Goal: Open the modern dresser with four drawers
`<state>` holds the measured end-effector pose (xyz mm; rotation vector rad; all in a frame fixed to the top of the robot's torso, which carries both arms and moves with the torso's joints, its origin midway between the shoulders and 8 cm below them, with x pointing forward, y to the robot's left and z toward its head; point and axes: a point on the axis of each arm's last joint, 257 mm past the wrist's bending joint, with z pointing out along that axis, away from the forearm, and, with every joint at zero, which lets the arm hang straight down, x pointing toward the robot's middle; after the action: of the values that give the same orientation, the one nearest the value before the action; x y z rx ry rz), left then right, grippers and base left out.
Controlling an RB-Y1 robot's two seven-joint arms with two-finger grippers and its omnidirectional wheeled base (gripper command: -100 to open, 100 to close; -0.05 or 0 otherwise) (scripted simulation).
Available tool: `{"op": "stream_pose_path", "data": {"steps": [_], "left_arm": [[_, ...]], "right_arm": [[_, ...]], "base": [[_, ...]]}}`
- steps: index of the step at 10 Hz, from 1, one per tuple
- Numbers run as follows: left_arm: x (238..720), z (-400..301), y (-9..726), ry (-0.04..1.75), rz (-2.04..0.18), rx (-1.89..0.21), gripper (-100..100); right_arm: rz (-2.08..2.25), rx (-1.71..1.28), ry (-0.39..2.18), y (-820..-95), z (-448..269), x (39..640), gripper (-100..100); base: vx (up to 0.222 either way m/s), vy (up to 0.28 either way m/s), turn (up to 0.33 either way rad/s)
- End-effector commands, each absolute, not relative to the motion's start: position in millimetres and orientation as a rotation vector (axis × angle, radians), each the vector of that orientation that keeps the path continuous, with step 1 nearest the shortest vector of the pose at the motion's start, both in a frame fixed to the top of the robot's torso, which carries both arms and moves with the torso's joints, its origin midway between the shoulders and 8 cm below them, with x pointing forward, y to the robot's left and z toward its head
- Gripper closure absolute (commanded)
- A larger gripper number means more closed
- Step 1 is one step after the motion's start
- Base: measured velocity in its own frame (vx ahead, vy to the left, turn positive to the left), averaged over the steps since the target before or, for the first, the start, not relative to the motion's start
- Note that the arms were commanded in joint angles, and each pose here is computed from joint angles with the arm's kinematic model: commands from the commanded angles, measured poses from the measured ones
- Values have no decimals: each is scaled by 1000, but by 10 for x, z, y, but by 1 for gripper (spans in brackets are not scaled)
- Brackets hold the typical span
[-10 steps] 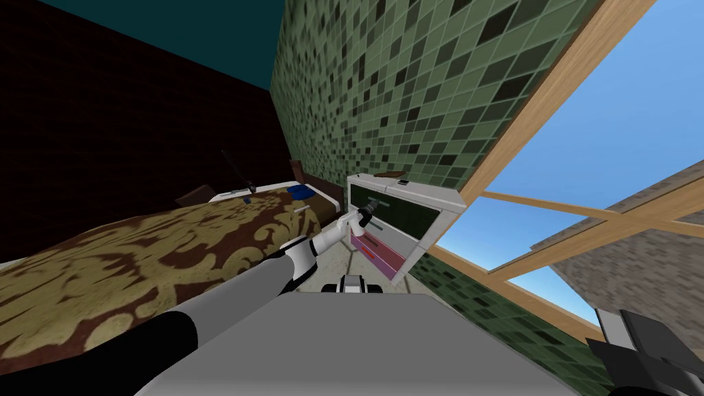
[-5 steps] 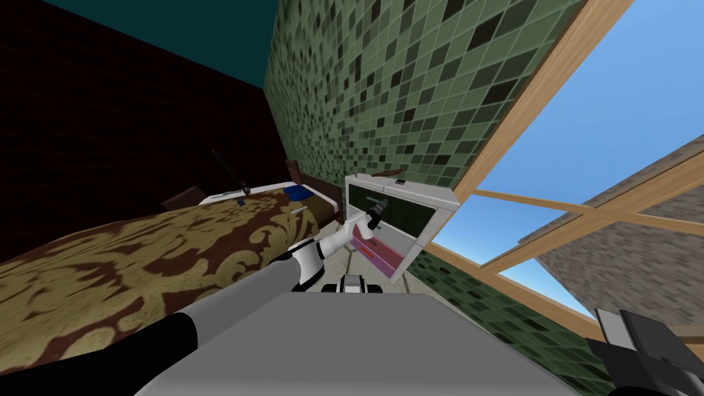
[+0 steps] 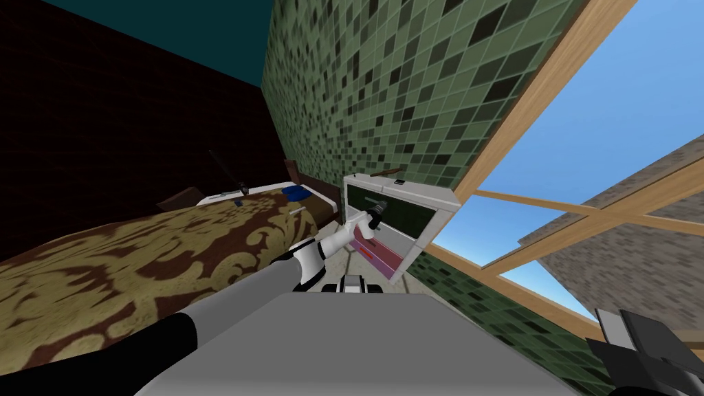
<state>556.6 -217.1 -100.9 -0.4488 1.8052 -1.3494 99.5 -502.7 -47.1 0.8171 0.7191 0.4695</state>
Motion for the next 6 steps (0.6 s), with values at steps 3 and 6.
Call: {"op": "stream_pose_path", "data": {"steps": [3,6], "left_arm": [[5505,-950,-2240,1806,-1358,-437,100],[5467,-975,-2270,1814,-1360,-436,100]], "right_arm": [[470,817,719,-5027,-470,997,0],[470,817,719,-5027,-471,996,0]], "base": [[-131,108,24],[-88,88,16]]}}
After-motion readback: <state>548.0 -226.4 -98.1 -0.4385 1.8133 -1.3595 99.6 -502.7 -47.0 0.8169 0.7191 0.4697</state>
